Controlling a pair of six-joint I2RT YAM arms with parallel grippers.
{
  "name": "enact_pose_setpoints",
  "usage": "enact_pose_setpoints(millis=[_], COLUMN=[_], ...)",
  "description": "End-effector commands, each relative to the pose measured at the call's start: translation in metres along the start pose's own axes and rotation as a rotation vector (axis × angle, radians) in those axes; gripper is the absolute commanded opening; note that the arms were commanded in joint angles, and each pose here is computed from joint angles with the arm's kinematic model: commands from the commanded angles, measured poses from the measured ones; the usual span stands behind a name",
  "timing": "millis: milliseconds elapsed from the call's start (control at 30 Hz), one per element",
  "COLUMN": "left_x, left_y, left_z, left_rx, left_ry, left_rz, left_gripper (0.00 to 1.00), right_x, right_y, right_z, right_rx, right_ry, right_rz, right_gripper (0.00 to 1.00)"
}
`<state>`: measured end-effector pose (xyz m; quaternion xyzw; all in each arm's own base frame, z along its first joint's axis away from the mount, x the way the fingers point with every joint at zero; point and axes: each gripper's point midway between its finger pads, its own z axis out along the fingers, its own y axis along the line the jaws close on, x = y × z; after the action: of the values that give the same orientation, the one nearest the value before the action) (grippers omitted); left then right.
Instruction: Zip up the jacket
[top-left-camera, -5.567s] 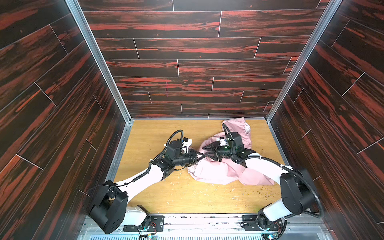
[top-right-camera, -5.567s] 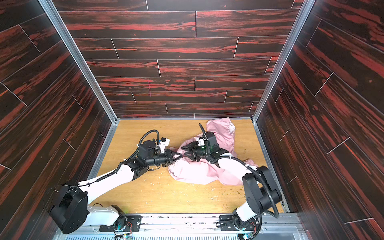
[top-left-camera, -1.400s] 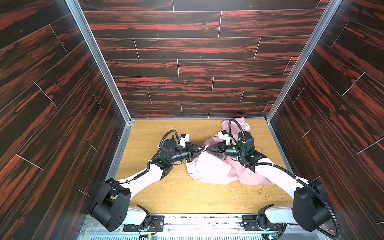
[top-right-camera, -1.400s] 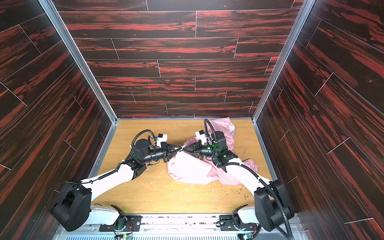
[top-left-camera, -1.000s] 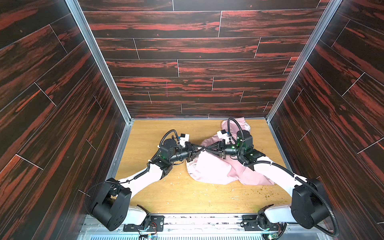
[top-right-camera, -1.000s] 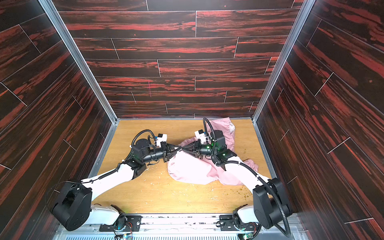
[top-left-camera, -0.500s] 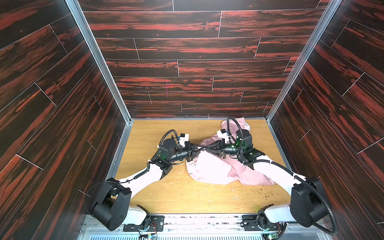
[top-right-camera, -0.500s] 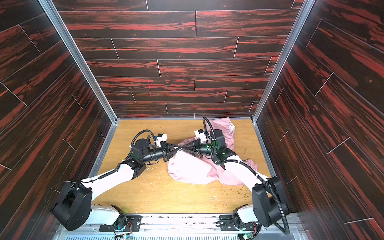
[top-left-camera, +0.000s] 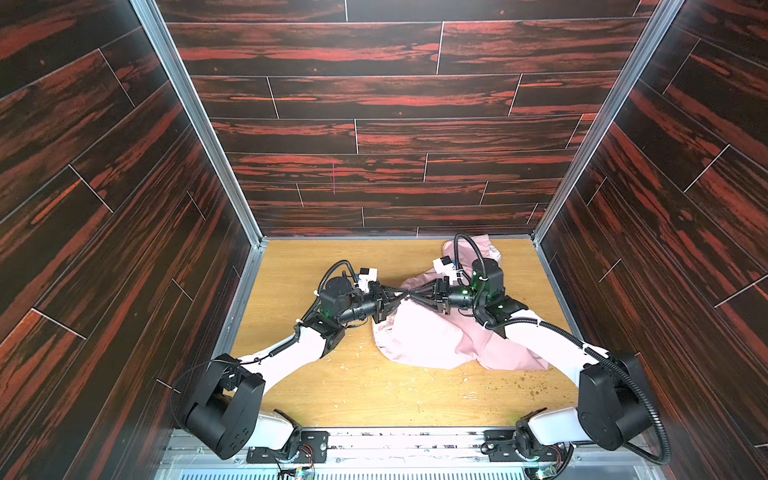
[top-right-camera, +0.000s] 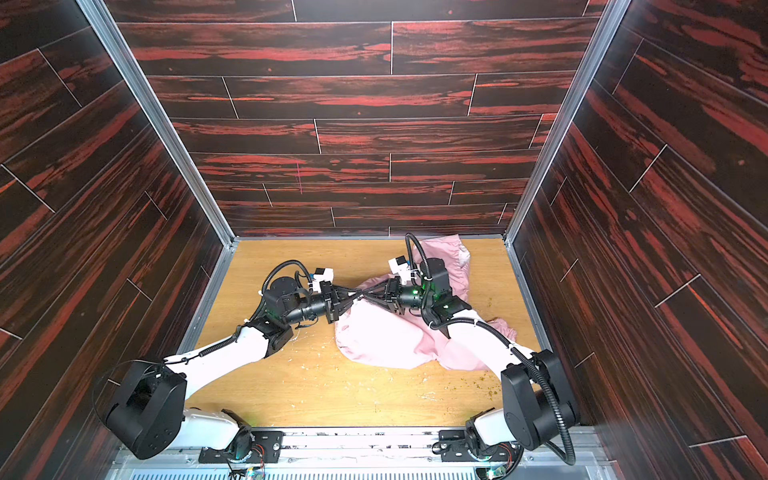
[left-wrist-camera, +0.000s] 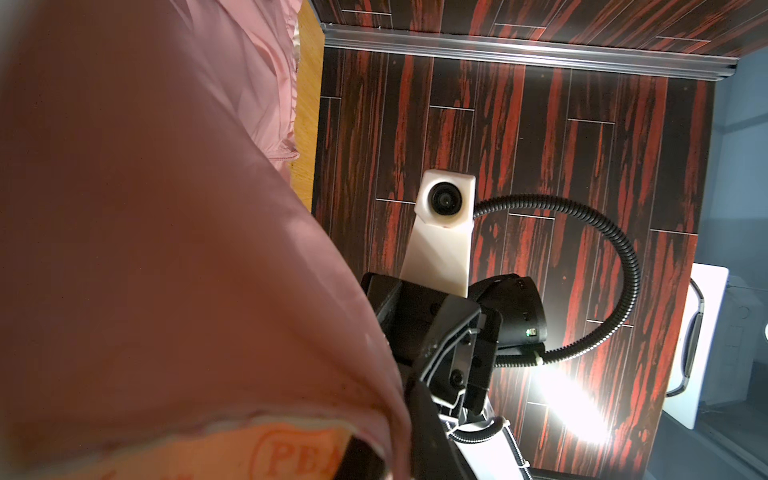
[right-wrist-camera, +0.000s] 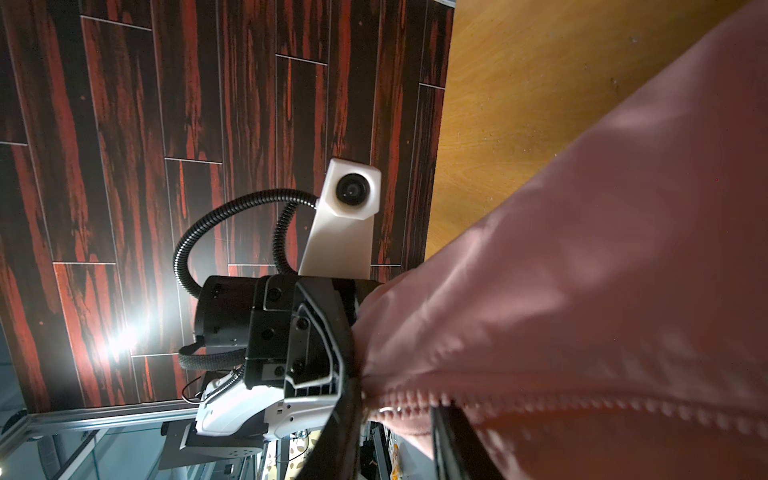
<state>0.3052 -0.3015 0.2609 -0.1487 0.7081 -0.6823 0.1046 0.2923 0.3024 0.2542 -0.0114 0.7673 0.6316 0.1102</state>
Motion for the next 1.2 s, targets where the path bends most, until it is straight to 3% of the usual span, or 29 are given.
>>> enact_pose_setpoints(millis=[0,200,400,767,867,1033,1167], left_x=[0.021,0.023,0.023,0.018,0.017,0.014,0.013], left_y=[-0.008,-0.008,-0.01,-0.024,-0.028,-0.033,-0.036], left_z=[0.006,0.004,0.003,0.001,0.001,0.001,-0.002], left_rx=[0.012,0.012,0.02,0.051,0.059,0.072,0.087], left_ry=[0.097,0.098,0.093,0.058,0.051,0.03,0.013], left_rz=[-0.012,-0.016,-0.022,0.001,0.008,0.013,0.016], left_gripper=[0.0,0.0,0.01,0.36,0.37,0.3,0.34], right_x=[-0.005,-0.01,-0.012,-0.008,-0.006,-0.003,0.0], right_y=[0.03,0.036,0.046,0.042,0.042,0.039,0.038], right_z=[0.005,0.004,0.003,0.001,0.0,-0.002,-0.005], right_rx=[-0.088,-0.1,-0.126,-0.113,-0.112,-0.102,-0.093], right_ry=[-0.005,-0.024,-0.027,-0.025,-0.026,-0.024,-0.026], right_rz=[-0.115,-0.126,-0.149,-0.137,-0.133,-0.129,-0.127], right_gripper=[0.36,0.36,0.3,0.16,0.14,0.11,0.1])
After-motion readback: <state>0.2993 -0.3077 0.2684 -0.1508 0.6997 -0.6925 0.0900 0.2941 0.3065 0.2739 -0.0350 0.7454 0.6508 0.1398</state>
